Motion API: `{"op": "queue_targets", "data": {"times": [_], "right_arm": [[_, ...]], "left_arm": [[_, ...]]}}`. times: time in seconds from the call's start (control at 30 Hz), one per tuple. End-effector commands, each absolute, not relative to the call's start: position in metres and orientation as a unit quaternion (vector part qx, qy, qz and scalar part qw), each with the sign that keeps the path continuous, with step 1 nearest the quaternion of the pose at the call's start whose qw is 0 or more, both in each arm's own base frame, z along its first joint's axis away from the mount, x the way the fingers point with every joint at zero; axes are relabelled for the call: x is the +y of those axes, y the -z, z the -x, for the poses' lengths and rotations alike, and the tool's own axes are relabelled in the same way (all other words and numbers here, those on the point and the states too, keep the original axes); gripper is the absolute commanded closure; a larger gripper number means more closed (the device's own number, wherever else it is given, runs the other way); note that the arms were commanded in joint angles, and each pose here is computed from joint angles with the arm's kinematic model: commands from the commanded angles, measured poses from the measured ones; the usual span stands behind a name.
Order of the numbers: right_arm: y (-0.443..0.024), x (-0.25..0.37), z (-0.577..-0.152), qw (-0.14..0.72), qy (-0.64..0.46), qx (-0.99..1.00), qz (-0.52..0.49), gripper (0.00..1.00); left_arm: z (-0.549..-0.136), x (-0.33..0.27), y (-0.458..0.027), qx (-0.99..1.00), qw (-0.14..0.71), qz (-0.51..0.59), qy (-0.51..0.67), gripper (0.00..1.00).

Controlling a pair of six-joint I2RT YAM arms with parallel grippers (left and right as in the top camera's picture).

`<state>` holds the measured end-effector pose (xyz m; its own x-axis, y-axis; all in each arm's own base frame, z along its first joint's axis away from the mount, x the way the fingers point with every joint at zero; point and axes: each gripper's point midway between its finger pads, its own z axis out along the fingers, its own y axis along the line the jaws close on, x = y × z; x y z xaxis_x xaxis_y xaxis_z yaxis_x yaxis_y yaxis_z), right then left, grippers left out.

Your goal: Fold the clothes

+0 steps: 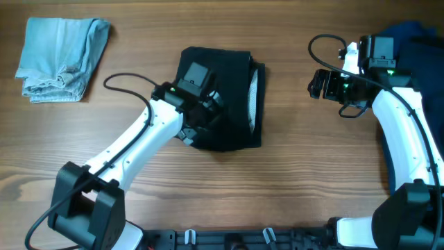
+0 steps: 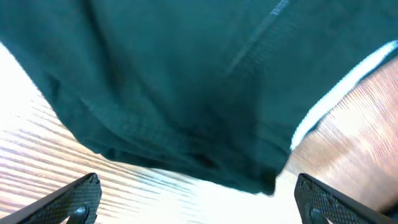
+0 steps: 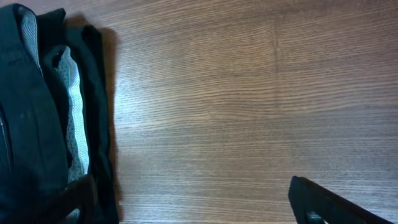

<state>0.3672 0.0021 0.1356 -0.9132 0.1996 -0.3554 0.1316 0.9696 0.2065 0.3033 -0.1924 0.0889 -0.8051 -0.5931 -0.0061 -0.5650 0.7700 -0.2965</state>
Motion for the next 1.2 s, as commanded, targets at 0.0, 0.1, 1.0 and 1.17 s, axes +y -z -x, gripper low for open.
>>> {"op": "queue_targets", "data": {"times": [0.0, 0.1, 1.0, 1.17], "right_arm": [[-0.139, 0.0, -0.367, 0.196, -0.082, 0.973, -0.089, 0.0], [-0.139, 0.0, -0.367, 0.196, -0.081, 0.973, -0.089, 0.0], [-0.139, 0.0, -0.367, 0.196, -0.081, 0.973, -0.088, 0.0], [-0.139, 0.0, -0.367, 0.196, -0.081, 0.973, -0.088, 0.0]], "left_arm": [[-0.303, -0.177, -0.073, 0.917, 0.063, 0.379, 0.106, 0.0], [-0.305, -0.172, -0.073, 0.91, 0.074, 0.396, 0.098, 0.0], [-0.302, -0.166, -0.013, 0.913, 0.054, 0.404, 0.035, 0.0], [-0.292, -0.157, -0.007, 0.913, 0.047, 0.406, 0.013, 0.0]]}}
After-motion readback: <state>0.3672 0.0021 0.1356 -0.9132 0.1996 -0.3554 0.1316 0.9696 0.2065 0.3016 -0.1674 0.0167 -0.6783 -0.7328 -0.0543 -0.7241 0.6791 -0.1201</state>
